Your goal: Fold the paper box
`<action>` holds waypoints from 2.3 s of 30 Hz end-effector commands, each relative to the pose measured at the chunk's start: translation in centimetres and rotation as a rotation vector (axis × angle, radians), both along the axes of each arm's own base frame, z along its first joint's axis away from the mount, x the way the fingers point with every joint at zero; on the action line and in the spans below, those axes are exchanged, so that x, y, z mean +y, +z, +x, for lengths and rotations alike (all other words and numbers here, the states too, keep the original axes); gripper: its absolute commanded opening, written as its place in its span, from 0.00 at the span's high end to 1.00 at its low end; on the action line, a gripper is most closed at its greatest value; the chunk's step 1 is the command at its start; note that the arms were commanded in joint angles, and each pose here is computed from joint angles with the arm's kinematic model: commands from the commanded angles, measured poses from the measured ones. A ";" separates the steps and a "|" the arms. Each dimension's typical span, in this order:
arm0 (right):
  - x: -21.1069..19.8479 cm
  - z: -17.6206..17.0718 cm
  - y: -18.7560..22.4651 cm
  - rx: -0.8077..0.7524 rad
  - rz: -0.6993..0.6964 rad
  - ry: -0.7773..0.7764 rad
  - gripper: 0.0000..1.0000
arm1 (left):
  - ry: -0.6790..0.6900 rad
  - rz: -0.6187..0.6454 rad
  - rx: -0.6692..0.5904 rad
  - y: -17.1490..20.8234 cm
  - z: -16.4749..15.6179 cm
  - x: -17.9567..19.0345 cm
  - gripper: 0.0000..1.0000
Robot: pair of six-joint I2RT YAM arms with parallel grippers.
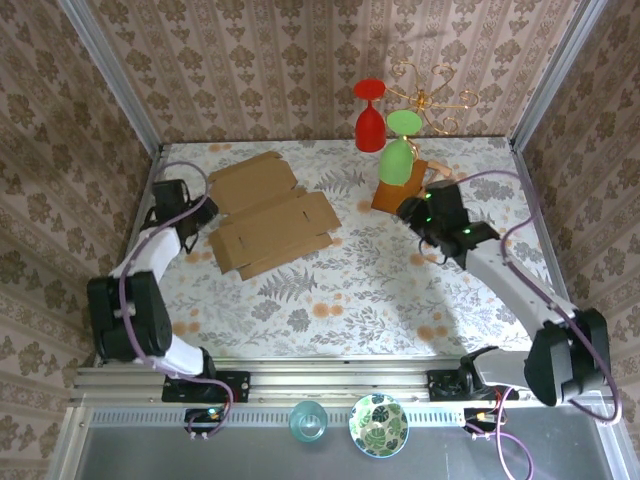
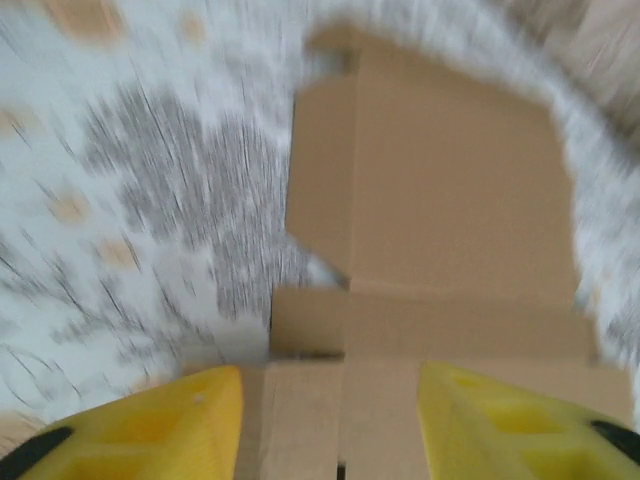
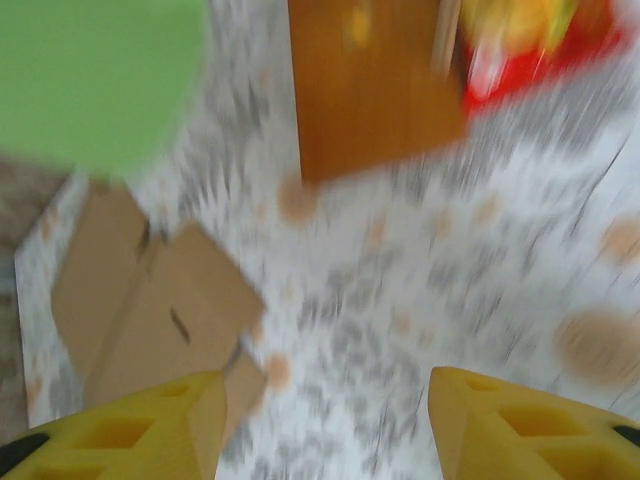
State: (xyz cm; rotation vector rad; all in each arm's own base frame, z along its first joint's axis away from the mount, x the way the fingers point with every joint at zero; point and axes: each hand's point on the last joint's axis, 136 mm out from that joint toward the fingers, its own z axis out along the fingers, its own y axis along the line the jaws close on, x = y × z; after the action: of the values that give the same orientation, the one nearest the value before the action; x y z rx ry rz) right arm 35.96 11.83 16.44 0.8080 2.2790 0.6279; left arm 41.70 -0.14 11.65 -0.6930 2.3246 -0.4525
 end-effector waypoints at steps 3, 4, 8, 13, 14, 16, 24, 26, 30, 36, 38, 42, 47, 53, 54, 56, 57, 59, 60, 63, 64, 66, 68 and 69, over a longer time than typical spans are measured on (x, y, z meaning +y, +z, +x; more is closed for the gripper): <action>9.4 -1.0 -4.7 0.181 0.281 0.090 0.45 | -0.099 -0.093 0.194 -2.4 -1.5 -2.5 0.59; 10.6 -0.9 -5.0 0.193 0.287 0.112 0.44 | -0.107 -0.081 0.195 -2.7 -1.3 -2.5 0.61; 14.9 -1.1 -7.0 0.260 0.341 0.150 0.43 | -0.151 -0.056 0.252 -5.1 -0.8 -2.8 0.68; 18.7 -1.0 -9.1 0.283 0.411 0.160 0.42 | -0.195 -0.064 0.336 -8.6 -1.9 -3.9 0.72; 19.2 -0.8 -9.4 0.279 0.413 0.159 0.42 | -0.204 -0.068 0.348 -9.1 -2.3 -4.3 0.73; 19.6 -0.3 -10.1 0.274 0.422 0.139 0.41 | -0.224 -0.072 0.373 -10.0 -3.0 -5.0 0.74; 19.0 0.9 -12.5 0.247 0.416 0.061 0.42 | -0.266 -0.070 0.434 -11.8 -5.5 -6.8 0.74; 18.8 1.5 -12.6 0.222 0.429 0.056 0.42 | -0.284 -0.073 0.441 -12.0 -5.8 -7.3 0.75; 17.5 2.8 -12.5 0.185 0.422 0.030 0.43 | -0.313 -0.062 0.455 -12.0 -6.4 -8.2 0.76; 14.0 3.5 -13.0 0.176 0.368 -0.021 0.45 | -0.334 -0.057 0.460 -11.7 -7.6 -9.0 0.76; 13.4 3.4 -13.0 0.184 0.356 -0.026 0.45 | -0.337 -0.055 0.460 -11.5 -7.8 -9.1 0.76; 12.1 2.8 -12.8 0.192 0.324 -0.034 0.45 | -0.338 -0.053 0.459 -11.4 -8.0 -9.3 0.76; 10.4 2.0 -12.9 0.203 0.291 -0.057 0.45 | -0.336 -0.051 0.461 -11.4 -7.9 -9.5 0.76; 11.3 3.8 -13.1 0.193 0.324 -0.042 0.46 | -0.348 -0.047 0.463 -11.4 -8.0 -9.9 0.76; 11.5 4.1 -13.2 0.193 0.325 -0.038 0.46 | -0.351 -0.047 0.463 -11.4 -8.0 -9.9 0.76; 11.8 4.6 -13.3 0.190 0.328 -0.036 0.47 | -0.353 -0.046 0.468 -11.5 -8.2 -9.9 0.76; 11.9 4.9 -13.3 0.181 0.337 -0.036 0.48 | -0.355 -0.045 0.468 -11.5 -8.2 -9.9 0.76; 12.2 5.3 -13.4 0.183 0.356 -0.038 0.49 | -0.356 -0.045 0.468 -11.4 -8.3 -9.9 0.76; 12.4 5.5 -13.4 0.182 0.366 -0.035 0.50 | -0.357 -0.045 0.467 -11.4 -8.3 -9.9 0.76; 12.9 5.6 -13.2 0.182 0.380 -0.029 0.50 | -0.358 -0.047 0.469 -11.5 -8.3 -10.0 0.76; 13.0 5.6 -13.2 0.182 0.386 -0.031 0.51 | -0.360 -0.048 0.469 -11.5 -8.4 -10.0 0.77; 13.1 5.6 -12.9 0.166 0.410 -0.041 0.53 | -0.360 -0.049 0.470 -11.5 -8.3 -10.0 0.77; 12.9 5.7 -12.5 0.141 0.426 -0.047 0.55 | -0.359 -0.052 0.470 -11.5 -8.2 -10.1 0.77; 13.0 5.6 -12.4 0.130 0.434 -0.049 0.55 | -0.359 -0.052 0.471 -11.5 -8.2 -10.1 0.77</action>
State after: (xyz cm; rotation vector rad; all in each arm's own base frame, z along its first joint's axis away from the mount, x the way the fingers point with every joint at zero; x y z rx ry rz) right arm 41.40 24.64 3.90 1.1154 2.3082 1.0587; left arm 36.74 -10.49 2.26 -0.4068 2.7758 -0.6012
